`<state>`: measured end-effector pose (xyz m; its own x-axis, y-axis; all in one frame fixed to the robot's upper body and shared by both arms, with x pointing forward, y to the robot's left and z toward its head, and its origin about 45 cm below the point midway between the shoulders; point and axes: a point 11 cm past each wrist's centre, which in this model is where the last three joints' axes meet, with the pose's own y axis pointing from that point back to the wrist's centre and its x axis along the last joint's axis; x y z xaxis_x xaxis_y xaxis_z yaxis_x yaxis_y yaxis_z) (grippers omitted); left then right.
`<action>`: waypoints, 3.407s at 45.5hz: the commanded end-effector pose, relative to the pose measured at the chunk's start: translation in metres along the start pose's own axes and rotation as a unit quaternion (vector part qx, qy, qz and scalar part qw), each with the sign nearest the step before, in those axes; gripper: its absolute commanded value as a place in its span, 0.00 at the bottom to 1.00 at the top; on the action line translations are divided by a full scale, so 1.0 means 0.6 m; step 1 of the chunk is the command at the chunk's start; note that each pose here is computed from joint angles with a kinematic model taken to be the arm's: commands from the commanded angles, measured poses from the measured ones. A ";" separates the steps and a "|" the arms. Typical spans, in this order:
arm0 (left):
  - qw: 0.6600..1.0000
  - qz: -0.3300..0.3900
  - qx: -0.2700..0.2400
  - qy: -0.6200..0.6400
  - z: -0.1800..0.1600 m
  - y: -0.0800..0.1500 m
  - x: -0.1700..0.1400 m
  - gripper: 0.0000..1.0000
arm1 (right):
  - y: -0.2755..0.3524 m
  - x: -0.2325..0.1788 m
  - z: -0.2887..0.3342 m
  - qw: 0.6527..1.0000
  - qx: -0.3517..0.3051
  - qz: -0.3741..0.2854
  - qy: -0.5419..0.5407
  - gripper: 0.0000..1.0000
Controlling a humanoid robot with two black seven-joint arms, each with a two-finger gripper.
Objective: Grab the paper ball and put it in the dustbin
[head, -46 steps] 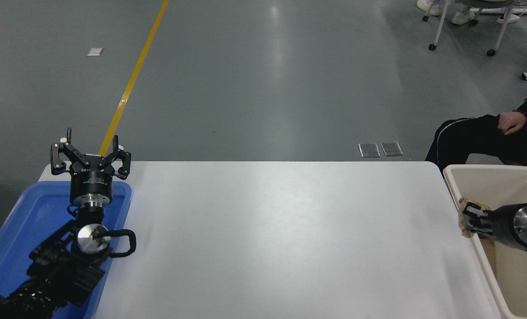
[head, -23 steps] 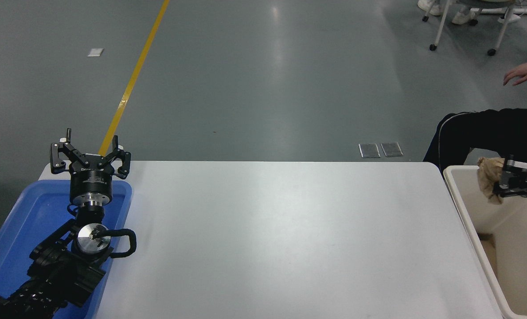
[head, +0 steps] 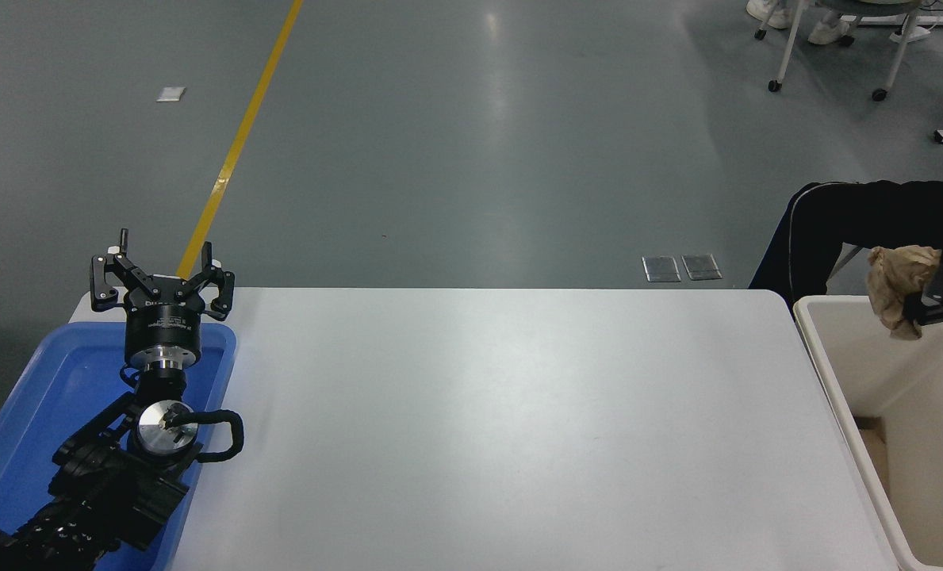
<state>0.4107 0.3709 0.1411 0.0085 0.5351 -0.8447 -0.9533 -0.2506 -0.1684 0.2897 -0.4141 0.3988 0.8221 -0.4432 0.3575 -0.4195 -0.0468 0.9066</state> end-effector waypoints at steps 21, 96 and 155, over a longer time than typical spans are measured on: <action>1.000 0.000 0.000 0.000 0.000 0.000 0.000 0.99 | -0.296 0.030 0.235 0.985 -0.108 0.112 -0.079 0.00; 1.000 0.000 0.000 0.000 0.000 0.000 0.000 0.99 | -0.434 -0.011 0.197 0.969 -0.084 0.154 -0.171 1.00; 1.000 -0.001 0.000 0.000 0.000 0.000 0.000 0.99 | -0.180 -0.094 -0.222 0.983 -0.009 -0.167 0.078 1.00</action>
<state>0.4108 0.3707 0.1414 0.0099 0.5360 -0.8442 -0.9536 -0.2491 -0.1694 0.3434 -0.2755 0.2925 0.9564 -0.2794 0.0849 -0.1277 -0.1385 0.9821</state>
